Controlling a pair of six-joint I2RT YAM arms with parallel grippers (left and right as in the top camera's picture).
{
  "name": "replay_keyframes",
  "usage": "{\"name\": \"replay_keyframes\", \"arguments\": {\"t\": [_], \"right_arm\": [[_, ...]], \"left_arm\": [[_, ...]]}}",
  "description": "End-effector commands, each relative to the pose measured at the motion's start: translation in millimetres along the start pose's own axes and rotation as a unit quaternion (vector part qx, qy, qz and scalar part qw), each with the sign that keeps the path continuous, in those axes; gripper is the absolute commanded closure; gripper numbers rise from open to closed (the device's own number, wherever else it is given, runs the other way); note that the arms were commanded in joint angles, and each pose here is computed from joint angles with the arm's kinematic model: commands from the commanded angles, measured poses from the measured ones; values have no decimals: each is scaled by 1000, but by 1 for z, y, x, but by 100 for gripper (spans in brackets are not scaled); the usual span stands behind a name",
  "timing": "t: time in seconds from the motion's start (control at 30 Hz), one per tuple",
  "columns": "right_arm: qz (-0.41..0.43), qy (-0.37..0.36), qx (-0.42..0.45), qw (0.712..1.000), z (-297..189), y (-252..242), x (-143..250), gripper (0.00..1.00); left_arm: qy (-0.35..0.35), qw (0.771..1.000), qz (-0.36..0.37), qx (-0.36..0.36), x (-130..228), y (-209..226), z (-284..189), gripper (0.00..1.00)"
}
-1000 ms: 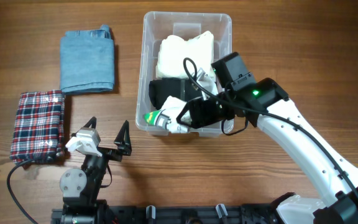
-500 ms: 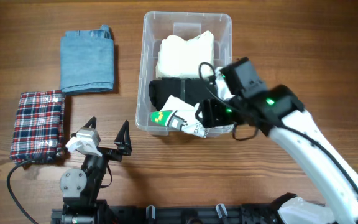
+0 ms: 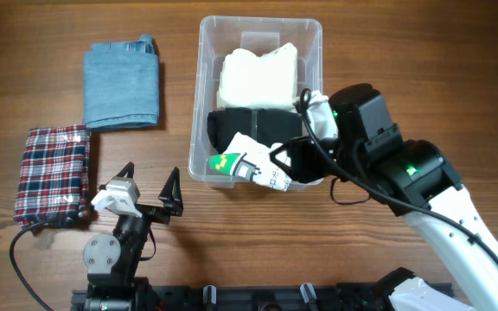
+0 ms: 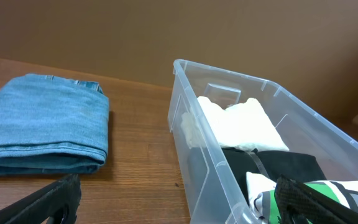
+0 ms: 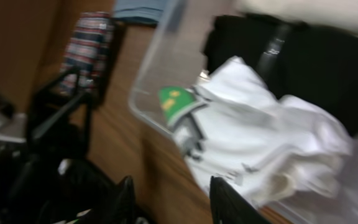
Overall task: Pack container
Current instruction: 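Release the white t-shirt and press it flat into the bin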
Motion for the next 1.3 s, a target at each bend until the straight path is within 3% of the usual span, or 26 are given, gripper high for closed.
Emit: {"name": "replay_keyframes", "arguments": {"t": [0.0, 0.17, 0.3, 0.73, 1.0, 1.27], "right_arm": [[-18, 7, -49, 999, 5, 18, -5, 67], [-28, 32, -56, 998, 25, 25, -3, 82], [-14, 63, -2, 998, 55, 17, 2, 86], [31, 192, 111, 975, 111, -21, 32, 88], [40, 207, 158, 965, 119, -34, 38, 88], [27, 176, 171, 969, 125, -37, 28, 88]], "left_arm": [[4, 1000, 6, -6, 2, 3, 1, 0], [4, 1000, 6, -6, 3, 3, 1, 0], [4, 1000, 6, -6, 3, 3, 1, 0], [4, 1000, 6, -6, 3, 3, 1, 1], [4, 1000, 6, -6, 3, 3, 1, 0], [4, 1000, 6, -6, 3, 3, 1, 0]]}}
Point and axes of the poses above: each gripper's point midway between its finger pads, its own z axis out along the fingers, its own y axis along the line the jaws close on, x = y × z, the point moved 8 cm from there along -z, back along the fingers, and after that the axes turned 8 degrees about -z, right-handed, at the moved point
